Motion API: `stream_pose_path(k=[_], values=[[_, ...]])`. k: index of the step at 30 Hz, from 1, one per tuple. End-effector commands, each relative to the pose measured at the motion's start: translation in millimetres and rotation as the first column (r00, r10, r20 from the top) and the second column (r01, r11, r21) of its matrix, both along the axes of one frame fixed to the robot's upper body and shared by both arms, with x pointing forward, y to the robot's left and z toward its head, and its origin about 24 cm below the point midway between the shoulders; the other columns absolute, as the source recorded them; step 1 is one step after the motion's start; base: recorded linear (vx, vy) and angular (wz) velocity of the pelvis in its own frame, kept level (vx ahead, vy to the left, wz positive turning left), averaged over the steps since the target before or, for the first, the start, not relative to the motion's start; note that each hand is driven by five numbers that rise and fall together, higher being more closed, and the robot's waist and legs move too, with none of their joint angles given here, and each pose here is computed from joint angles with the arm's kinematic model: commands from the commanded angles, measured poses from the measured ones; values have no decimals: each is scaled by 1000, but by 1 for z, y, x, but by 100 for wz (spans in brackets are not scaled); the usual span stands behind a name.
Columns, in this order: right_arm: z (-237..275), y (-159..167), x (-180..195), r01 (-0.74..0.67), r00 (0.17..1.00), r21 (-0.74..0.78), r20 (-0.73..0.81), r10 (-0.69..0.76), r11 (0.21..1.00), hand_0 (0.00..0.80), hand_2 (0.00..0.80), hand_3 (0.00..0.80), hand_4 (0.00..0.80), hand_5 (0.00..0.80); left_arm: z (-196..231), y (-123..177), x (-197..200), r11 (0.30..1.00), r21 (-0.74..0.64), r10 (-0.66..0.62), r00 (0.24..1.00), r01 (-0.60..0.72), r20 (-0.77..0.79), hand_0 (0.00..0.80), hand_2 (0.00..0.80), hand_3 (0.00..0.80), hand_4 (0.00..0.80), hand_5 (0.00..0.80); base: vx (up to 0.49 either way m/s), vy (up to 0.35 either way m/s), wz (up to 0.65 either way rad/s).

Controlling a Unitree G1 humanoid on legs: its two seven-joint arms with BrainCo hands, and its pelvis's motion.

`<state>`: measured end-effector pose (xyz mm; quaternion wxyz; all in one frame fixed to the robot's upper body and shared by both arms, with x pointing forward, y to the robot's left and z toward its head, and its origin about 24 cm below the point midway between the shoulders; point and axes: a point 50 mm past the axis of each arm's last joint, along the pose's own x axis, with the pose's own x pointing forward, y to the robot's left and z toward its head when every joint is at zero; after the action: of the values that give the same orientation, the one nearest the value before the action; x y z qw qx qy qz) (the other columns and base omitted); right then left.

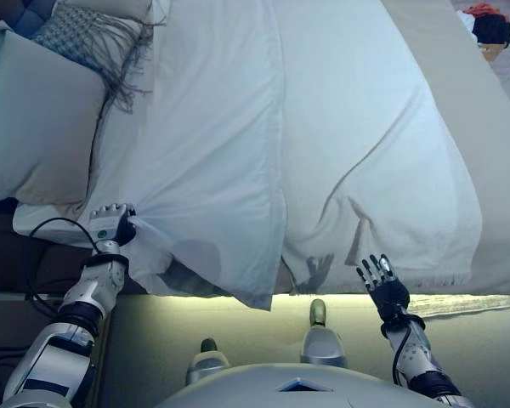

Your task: Make the bed neatly

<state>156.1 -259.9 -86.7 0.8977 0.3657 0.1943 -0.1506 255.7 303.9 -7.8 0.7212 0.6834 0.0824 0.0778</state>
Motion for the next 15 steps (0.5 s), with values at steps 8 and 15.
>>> stream_pose_path(k=[8, 15], values=[[12, -1, 0, 46, 997, -1, 66, -45, 999, 0, 0, 0, 0, 0, 9, 67, -43, 973, 152, 182, 982, -174, -45, 800, 800, 800, 800, 800, 35, -23, 4], [14, 0, 1, 45, 996, 4, 71, -45, 999, 0, 0, 0, 0, 0, -11, 55, -51, 976, 79, 210, 976, -205, -64, 0, 0, 0, 0, 0, -6, -12, 5]])
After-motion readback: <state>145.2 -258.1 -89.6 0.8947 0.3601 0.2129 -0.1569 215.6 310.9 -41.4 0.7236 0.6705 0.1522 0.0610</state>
